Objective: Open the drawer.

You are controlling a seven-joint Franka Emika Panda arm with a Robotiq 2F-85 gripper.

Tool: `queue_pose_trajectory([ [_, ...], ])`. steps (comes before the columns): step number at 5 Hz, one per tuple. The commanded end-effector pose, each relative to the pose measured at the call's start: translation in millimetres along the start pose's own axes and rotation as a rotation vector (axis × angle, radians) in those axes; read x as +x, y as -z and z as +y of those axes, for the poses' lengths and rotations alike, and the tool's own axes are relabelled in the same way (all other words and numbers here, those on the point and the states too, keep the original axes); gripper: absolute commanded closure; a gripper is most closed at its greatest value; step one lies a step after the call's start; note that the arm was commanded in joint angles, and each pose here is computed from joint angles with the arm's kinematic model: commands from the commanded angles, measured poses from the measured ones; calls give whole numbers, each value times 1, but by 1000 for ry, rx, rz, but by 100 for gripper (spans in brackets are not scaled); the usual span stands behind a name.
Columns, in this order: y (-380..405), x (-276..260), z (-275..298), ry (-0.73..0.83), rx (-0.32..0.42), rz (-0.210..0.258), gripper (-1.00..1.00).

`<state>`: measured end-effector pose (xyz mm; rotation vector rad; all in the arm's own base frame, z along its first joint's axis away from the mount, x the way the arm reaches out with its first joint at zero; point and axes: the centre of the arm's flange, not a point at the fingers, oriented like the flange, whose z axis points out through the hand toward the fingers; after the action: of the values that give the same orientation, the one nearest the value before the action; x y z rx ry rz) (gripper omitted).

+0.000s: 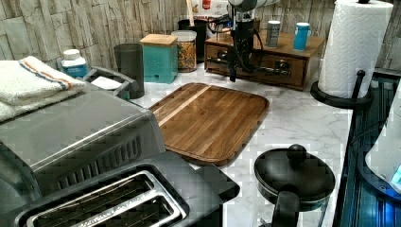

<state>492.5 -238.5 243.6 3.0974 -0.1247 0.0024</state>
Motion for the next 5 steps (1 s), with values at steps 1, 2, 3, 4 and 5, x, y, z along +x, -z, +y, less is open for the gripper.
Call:
queue_pose_trajectory([
  [1,27,-2,-146,180,123,3,-100],
  [2,26,-12,-184,168,96,-9,-100],
  [3,26,-21,-221,168,64,-4,-100],
  [4,28,-25,-245,183,67,-18,-100],
  [5,34,-30,-258,178,77,-29,-100],
])
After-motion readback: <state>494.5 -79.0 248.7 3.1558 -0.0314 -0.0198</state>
